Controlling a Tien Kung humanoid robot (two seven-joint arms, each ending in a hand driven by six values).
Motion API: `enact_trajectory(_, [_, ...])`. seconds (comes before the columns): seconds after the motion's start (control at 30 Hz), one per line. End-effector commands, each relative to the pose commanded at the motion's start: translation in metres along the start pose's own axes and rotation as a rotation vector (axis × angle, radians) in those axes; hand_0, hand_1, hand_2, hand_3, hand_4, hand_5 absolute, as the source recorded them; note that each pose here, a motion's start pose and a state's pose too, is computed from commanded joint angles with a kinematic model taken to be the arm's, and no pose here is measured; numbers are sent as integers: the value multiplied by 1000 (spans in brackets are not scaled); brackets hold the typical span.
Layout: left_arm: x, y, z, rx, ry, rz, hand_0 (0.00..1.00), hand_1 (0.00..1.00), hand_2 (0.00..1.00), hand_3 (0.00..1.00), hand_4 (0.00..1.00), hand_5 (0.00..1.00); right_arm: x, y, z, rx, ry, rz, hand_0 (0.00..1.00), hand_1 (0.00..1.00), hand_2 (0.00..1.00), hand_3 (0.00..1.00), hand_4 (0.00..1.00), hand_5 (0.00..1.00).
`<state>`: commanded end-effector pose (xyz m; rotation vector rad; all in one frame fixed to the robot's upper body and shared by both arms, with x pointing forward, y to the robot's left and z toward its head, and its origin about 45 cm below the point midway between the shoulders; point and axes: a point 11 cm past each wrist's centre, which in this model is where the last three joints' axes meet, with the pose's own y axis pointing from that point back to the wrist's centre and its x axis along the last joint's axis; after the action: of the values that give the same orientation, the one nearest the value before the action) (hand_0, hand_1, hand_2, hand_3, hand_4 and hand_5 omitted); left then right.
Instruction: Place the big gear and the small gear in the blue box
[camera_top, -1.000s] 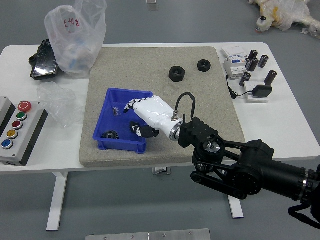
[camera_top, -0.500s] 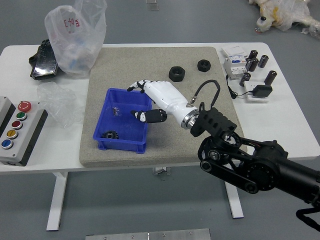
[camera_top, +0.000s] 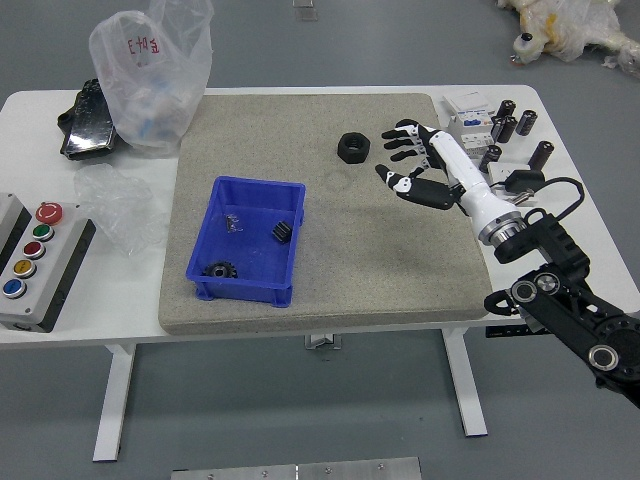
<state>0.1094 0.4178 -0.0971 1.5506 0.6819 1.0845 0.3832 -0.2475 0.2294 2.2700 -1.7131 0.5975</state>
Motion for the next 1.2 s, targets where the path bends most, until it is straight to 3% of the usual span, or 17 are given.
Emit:
enact_trajectory(0.03, [0,0,0,0,0,0,666,586,572,649,732,371,3,3,2,2,-30,11,647,648,684,675,771,380])
enact_trajectory(0.07, [0,0,0,-1,0,0,666,587,572,650,733,371,5,7,4,3,-63,20,742,685,713,673,805,483])
enact_trajectory(0.23, [-1,0,0,-2,0,-1,666,587,572,650,733,371,9,21,18,-15,-191,49,742,685,713,673,805,483])
enact_trajectory(0.27, [-1,0,-1,-2,0,-1,666,586,572,650,732,373,10,23,21,-19,-216,54,746,699,719,675,829,540])
enact_trajectory(0.4, [-1,0,-2,-1,-3,0,666,586,572,650,732,373,12,26,22,-12,-256,66,746,699,719,675,829,540])
enact_trajectory(0.67, [6,0,4,-26,-12,14,666,586,572,649,732,373,24,32,23,-2,-279,106,713,693,710,677,862,603])
enact_trajectory(1.2, [11,1,8,-34,-7,23,666,586,572,650,732,373,70,41,15,43,-270,237,718,688,708,672,863,614])
